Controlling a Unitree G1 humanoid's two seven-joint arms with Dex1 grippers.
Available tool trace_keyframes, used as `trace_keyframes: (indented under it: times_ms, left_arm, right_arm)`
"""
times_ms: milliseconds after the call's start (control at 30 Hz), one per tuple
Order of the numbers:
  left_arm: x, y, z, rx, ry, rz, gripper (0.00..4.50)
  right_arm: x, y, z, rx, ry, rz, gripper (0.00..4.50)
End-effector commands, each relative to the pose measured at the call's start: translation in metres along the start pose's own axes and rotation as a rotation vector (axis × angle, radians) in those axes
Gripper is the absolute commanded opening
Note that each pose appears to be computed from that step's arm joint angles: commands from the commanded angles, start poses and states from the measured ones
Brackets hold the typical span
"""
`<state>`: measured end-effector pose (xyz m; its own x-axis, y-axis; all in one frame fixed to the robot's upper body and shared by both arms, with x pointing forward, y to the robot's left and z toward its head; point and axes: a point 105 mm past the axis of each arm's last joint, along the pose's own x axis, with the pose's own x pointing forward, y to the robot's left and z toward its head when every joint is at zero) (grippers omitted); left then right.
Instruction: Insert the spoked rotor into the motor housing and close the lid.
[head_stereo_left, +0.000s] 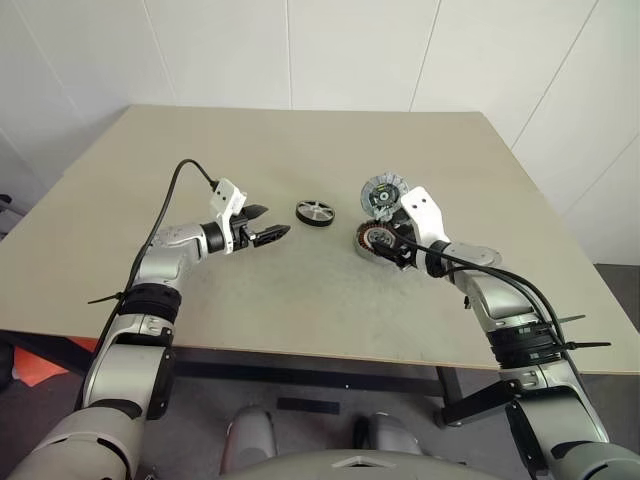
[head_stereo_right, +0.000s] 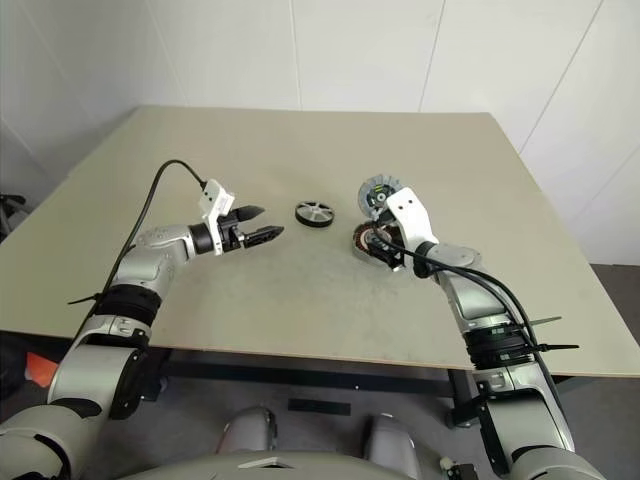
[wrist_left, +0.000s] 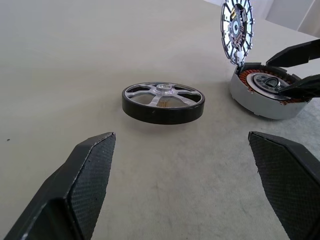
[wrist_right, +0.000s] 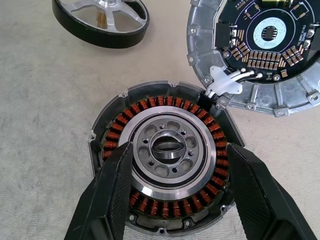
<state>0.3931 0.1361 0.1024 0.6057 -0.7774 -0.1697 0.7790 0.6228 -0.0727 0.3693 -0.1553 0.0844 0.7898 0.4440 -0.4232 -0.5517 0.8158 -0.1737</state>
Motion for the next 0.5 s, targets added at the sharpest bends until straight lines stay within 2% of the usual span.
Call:
trace_keyframes:
  times_ms: [33,67,167,433,500]
  left_arm:
    - [-0.002,0.004,0.016,0.038,-0.039,0.011,4.50]
    - [-0.002,0.004,0.016,0.038,-0.039,0.011,4.50]
    - [-0.002,0.004,0.016,0.038,-0.039,0.010,4.50]
    - [-0.002,0.004,0.016,0.039,-0.039,0.011,4.50]
    - [-0.001,0.004,0.016,0.038,-0.039,0.009,4.50]
  right_arm:
    - [-0.008,-0.013,0.030,-0.030,-0.092,-0.045,3.32]
    - [-0.008,-0.015,0.031,-0.022,-0.098,-0.053,3.32]
    - [-0.009,-0.018,0.033,0.002,-0.110,-0.062,2.69]
    - [-0.005,-0.007,0.025,-0.011,-0.085,-0.018,0.04]
    - [-0.004,-0.005,0.024,-0.007,-0.083,-0.009,0.04]
